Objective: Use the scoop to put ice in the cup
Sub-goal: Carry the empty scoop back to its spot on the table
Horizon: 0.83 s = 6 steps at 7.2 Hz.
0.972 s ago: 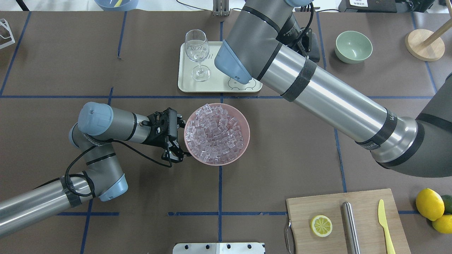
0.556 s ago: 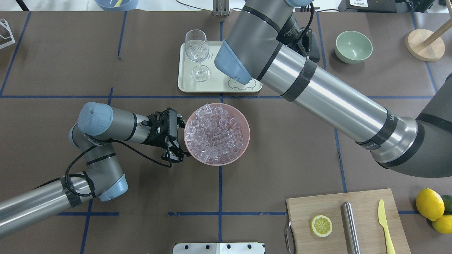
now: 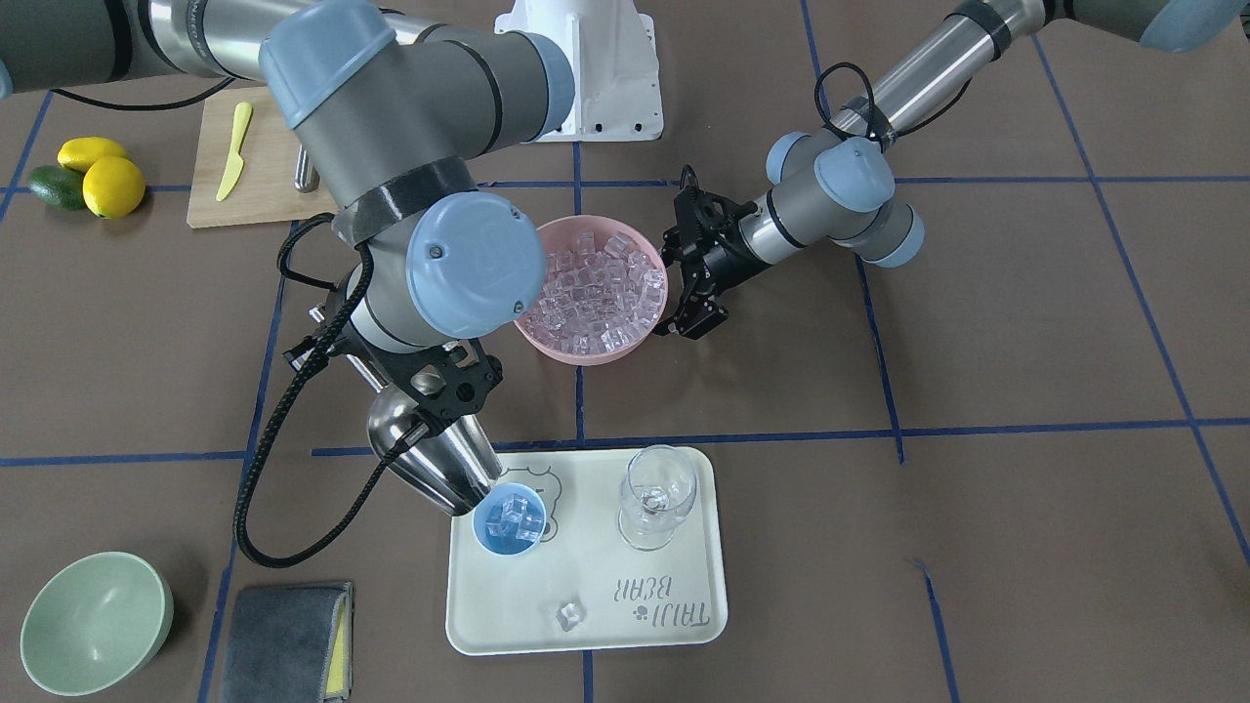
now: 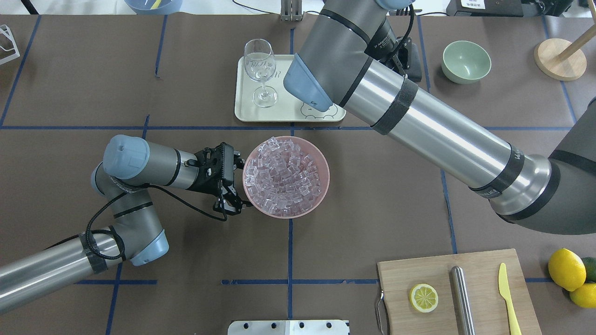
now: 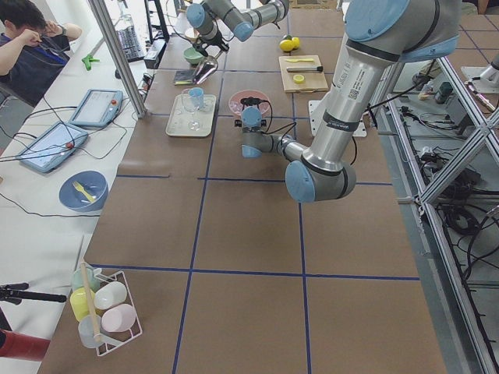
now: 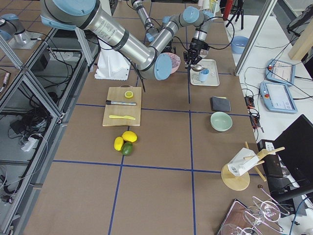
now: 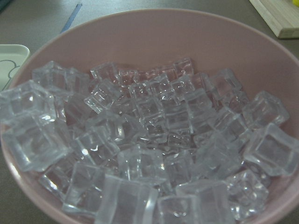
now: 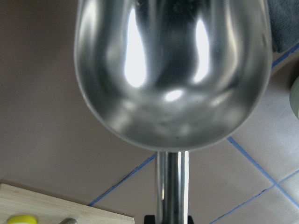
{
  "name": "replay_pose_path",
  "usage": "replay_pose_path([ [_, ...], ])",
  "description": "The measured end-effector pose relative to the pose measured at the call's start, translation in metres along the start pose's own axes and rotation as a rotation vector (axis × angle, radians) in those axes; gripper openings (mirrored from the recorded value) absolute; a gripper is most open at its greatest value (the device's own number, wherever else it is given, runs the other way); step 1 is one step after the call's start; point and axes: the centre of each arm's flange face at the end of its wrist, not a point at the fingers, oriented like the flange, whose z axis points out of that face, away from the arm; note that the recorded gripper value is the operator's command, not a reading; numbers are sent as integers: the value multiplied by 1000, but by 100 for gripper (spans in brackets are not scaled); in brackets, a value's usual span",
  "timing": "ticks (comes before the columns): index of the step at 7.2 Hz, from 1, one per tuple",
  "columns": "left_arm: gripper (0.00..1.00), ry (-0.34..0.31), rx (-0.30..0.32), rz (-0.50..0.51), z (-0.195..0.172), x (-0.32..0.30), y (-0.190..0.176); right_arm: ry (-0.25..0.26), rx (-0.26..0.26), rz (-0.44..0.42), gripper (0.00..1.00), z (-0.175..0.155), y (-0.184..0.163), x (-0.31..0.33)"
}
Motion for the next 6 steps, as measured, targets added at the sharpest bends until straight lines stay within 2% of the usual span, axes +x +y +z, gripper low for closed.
replay_pose_path([
  [2, 100, 0, 0, 0, 0, 0, 0, -20, 16, 16, 0, -5, 6, 3],
  [3, 100, 0, 0, 0, 0, 0, 0, -54, 33, 54, 0, -3, 17, 13],
  [4, 100, 0, 1, 0, 0, 0, 0, -86, 64, 107, 0, 12, 40, 26],
  [6, 100, -1, 1, 1, 0, 0, -1, -147, 126, 202, 0, 60, 109, 48],
])
